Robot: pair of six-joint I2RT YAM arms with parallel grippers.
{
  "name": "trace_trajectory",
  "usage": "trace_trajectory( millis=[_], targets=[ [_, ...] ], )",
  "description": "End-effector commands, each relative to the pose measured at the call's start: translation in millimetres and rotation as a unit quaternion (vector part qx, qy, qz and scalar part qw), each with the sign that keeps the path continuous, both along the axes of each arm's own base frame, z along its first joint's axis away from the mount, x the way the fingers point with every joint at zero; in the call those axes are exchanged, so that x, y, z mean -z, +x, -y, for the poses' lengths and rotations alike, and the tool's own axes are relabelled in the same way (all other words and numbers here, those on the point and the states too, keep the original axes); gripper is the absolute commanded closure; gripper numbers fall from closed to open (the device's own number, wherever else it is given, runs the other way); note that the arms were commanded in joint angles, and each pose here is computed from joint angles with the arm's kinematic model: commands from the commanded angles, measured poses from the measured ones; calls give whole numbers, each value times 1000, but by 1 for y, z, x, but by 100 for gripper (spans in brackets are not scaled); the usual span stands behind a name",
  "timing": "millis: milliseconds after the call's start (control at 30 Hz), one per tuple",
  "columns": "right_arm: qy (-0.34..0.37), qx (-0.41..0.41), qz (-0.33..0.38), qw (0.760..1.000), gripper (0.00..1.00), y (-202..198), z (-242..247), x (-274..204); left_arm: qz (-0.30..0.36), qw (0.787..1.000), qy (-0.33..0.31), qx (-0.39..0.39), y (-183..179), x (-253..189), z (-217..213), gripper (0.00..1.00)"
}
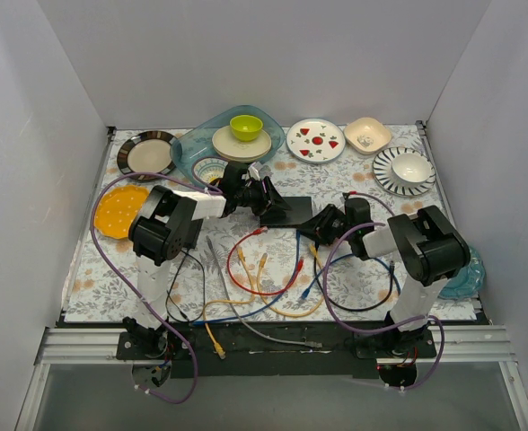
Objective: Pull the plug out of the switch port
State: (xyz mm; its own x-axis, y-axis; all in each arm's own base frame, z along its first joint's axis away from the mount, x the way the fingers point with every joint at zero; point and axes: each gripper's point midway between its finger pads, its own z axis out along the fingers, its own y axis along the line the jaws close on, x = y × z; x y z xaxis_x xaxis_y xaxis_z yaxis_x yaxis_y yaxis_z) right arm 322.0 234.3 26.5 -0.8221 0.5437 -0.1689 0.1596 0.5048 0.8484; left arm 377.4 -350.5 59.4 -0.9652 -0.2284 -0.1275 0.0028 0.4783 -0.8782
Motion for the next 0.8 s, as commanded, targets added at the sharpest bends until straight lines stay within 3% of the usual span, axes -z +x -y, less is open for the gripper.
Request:
trace_trajectory(
  millis=[0, 267, 600, 767],
  targets=[
    [31, 33, -28, 999, 65, -1, 5, 10, -42, 997, 60, -26, -11, 34, -23, 60],
    [56, 45, -48, 996, 71, 2, 1, 12, -35, 997, 69, -20, -13, 37, -24, 60],
    [55, 25, -41, 997, 99, -7, 0, 17, -32, 997, 70, -14, -18, 36, -23, 61],
    [53, -4, -60, 997, 99, -26, -3, 30, -46, 997, 61, -19, -18, 39, -21, 62]
  ],
)
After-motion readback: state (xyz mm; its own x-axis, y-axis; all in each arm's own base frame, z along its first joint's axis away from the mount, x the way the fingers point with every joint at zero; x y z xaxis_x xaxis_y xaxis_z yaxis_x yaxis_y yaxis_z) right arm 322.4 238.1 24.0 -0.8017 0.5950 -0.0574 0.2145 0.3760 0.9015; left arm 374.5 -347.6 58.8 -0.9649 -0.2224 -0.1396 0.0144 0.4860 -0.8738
